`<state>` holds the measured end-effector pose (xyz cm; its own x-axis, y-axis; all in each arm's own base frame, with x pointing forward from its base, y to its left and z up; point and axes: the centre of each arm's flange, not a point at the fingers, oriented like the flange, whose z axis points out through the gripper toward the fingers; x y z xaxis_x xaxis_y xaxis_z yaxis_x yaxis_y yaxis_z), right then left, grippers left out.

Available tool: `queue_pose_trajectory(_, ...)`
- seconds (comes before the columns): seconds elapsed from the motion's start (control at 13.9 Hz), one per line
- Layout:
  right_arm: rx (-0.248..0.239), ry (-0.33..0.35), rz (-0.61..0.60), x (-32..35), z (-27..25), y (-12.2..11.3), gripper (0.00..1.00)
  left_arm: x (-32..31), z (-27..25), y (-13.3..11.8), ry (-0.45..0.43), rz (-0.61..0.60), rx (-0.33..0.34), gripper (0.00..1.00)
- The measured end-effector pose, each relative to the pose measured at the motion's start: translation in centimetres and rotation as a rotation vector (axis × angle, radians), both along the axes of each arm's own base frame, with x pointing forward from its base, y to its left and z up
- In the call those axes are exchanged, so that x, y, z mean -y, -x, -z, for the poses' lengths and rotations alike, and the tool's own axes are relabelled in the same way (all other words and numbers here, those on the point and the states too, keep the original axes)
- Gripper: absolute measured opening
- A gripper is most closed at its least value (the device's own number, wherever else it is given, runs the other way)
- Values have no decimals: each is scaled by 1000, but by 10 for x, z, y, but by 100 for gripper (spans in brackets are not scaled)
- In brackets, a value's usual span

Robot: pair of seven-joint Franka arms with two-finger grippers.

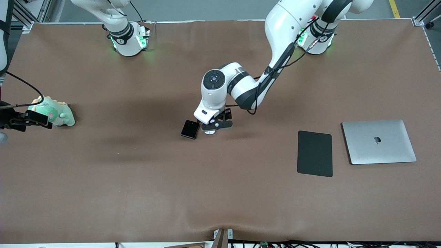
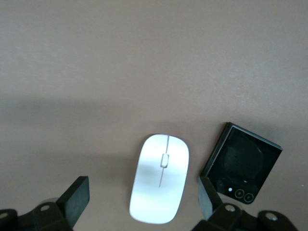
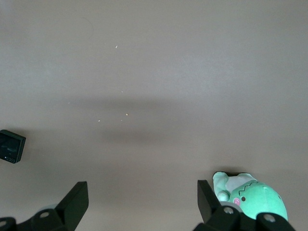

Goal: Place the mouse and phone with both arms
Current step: 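Grasp the white mouse with the left gripper while the right gripper reaches out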

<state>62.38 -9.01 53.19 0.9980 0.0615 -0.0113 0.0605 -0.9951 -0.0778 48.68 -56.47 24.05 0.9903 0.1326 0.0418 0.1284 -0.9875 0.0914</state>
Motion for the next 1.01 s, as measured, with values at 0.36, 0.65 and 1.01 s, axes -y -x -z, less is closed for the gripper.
queue_pose_trajectory(0.36, -13, -25, 15, 4, 13, -4, 100, 16, 32, 18, 6, 27, 1, 100)
queue_pose_trajectory(0.65, -1, -39, 27, 5, 41, -19, 100, 17, 55, 26, -32, 40, -1, 100)
queue_pose_trajectory(1.01, -50, -49, 15, -4, 72, -26, 100, 20, 76, 35, -57, 57, 8, 100)
